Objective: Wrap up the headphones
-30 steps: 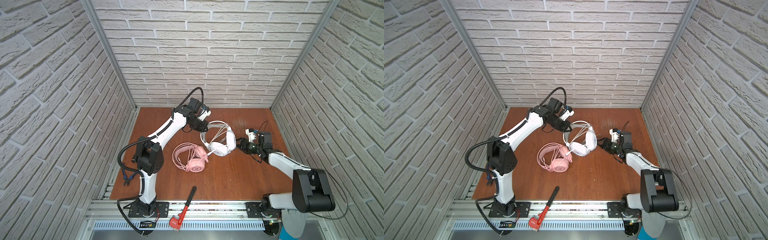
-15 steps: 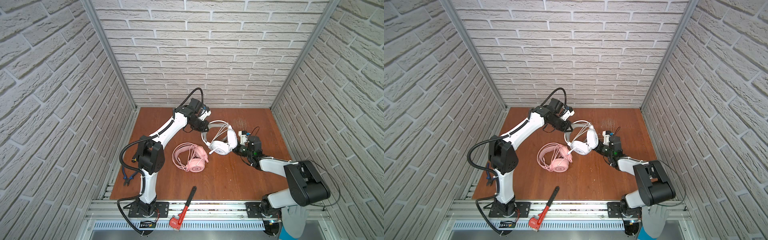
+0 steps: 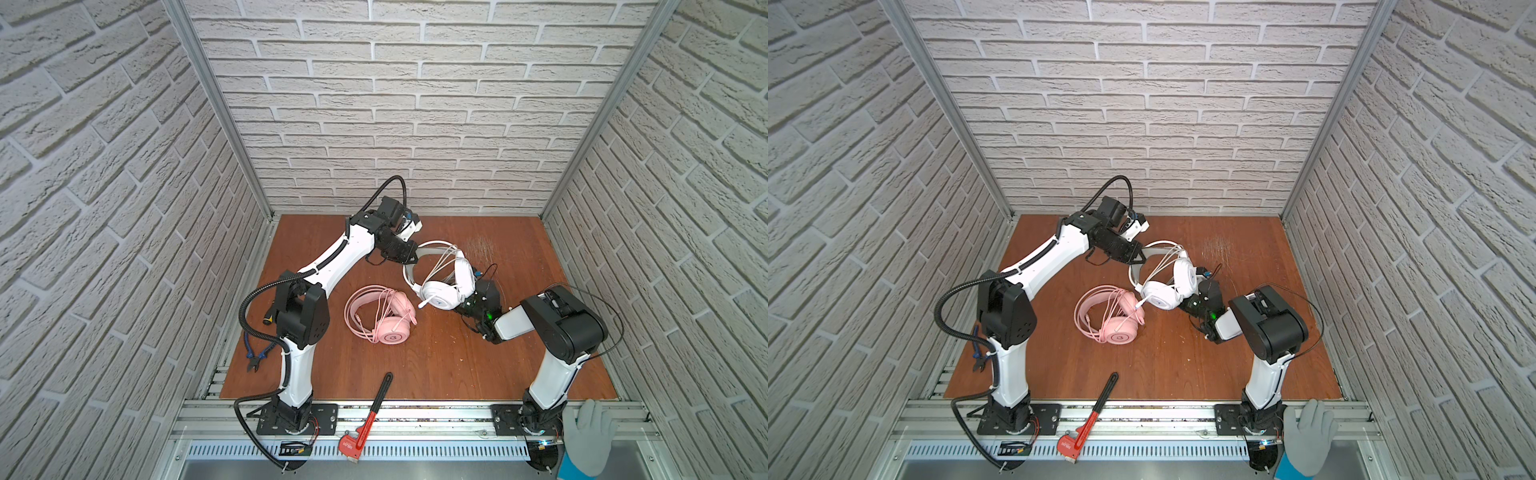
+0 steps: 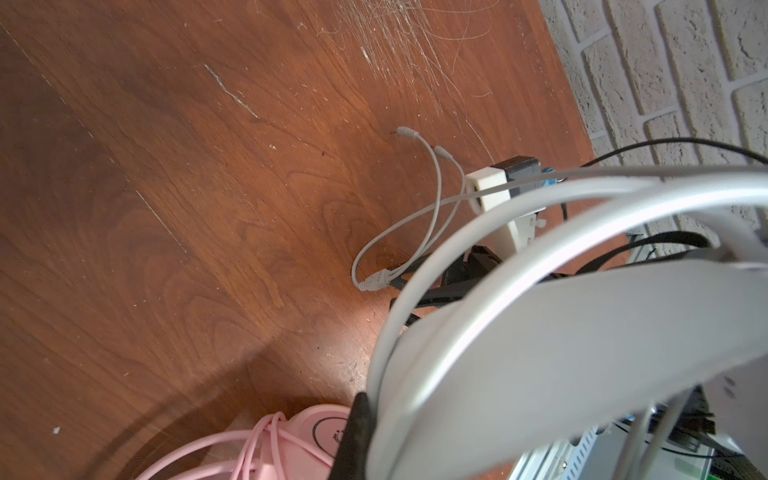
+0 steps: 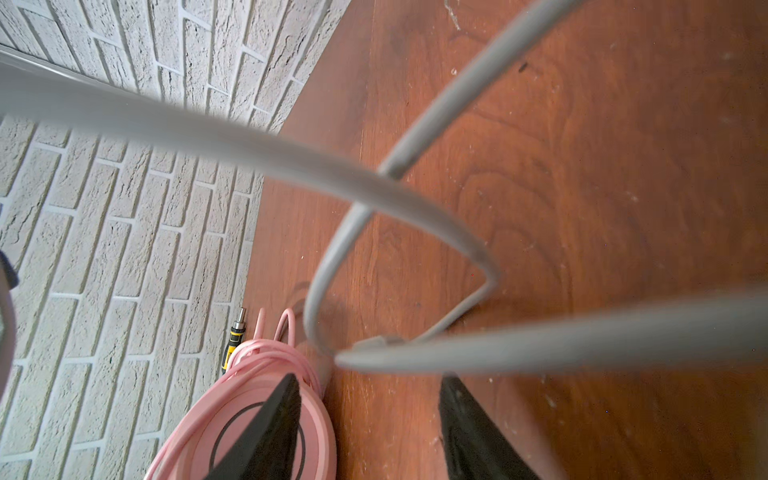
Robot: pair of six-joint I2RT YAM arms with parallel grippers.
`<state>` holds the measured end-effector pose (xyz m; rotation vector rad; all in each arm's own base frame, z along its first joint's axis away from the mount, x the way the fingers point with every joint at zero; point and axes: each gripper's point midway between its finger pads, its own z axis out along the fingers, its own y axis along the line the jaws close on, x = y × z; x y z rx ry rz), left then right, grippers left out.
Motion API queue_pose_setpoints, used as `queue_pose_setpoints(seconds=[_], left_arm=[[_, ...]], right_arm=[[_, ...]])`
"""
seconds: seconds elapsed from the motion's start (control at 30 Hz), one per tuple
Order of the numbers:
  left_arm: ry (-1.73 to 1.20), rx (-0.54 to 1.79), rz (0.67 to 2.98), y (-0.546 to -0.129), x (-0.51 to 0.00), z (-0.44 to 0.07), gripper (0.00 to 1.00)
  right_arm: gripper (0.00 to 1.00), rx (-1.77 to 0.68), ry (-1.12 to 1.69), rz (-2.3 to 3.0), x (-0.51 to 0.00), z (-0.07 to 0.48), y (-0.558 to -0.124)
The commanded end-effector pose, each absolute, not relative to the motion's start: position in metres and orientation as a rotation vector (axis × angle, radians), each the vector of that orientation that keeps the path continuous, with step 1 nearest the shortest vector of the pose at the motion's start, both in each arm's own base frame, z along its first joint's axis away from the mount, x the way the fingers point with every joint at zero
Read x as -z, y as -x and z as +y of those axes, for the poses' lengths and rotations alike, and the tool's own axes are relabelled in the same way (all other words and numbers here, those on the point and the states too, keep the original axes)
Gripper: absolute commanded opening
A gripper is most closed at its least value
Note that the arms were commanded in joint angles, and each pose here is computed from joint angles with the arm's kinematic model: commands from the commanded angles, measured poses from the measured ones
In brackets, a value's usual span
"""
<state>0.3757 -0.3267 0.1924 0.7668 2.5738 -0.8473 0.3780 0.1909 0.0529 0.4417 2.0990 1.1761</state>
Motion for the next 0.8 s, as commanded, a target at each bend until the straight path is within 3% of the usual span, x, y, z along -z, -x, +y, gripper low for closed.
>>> queue_pose_setpoints(seconds=[0.0, 0.57, 0.67, 0.77], left_arm=[[-0.787, 0.927, 2.521, -0.376, -0.209, -0.338, 0.00], [-0.789, 0.926, 2.533, -0.375, -0.206, -0.337, 0.00], [-0.788, 0.924, 2.534, -0.375, -0.205, -0.337, 0.00], [-0.774, 0.917, 2.537, -0.376, -0.205, -0.335, 0.00]], right_arm=[[0.54, -1.175, -0.388, 1.968, -0.082, 0.195, -0.397], [0.43, -1.092, -0.413, 2.008, -0.064, 0.203, -0.415], [0.34, -1.089, -0.377, 1.999, -0.070, 0.206, -0.421], [0.16, -1.099, -0.314, 1.990, -0.077, 0.211, -0.420]])
